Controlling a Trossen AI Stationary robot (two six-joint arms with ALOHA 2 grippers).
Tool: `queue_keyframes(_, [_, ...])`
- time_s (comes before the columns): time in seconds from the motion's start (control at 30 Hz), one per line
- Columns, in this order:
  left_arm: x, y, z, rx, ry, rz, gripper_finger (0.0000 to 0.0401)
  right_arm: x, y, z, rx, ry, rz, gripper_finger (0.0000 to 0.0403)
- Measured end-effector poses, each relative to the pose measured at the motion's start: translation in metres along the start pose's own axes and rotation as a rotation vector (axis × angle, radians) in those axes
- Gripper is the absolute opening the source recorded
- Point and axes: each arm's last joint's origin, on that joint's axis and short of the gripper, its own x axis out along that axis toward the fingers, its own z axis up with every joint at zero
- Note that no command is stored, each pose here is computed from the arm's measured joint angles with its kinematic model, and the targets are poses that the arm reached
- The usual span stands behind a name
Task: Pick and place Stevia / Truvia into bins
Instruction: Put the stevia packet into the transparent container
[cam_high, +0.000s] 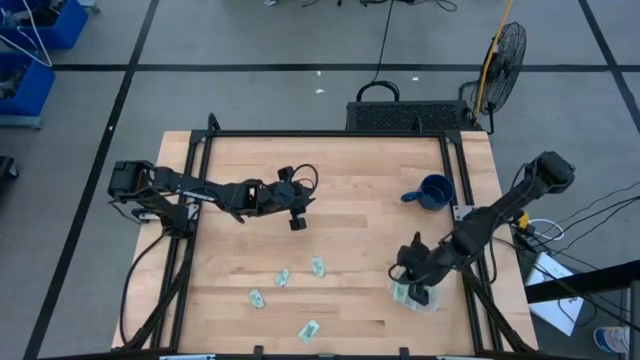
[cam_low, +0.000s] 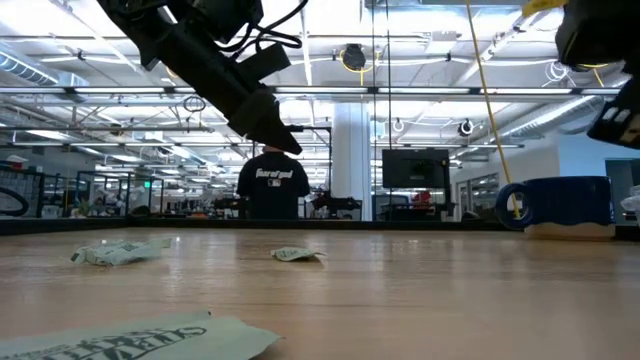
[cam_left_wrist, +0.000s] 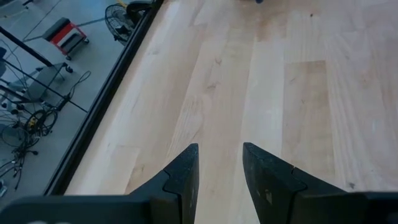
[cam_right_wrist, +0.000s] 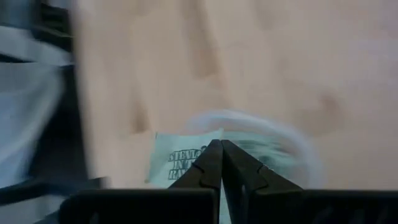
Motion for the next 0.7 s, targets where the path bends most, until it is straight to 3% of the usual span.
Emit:
queue_keyframes(0.1, [0.0, 0.0, 0.0, 0.0, 0.0, 0.0, 0.0131, 0.003, -0.008, -0.006, 0.005, 0.004, -0.123, 0.0])
queue_keyframes(0.23, [0.0, 0.0, 0.0, -0.001, 0.0, -0.001, 0.0131, 0.007, -0.014, -0.01, 0.023, 0.047, -0.203, 0.0])
queue_keyframes(0.7, [0.0, 0.0, 0.0, -0.003, 0.0, -0.002, 0.0131, 0.009, -0.004, -0.002, 0.047, -0.046, -0.107, 0.0069])
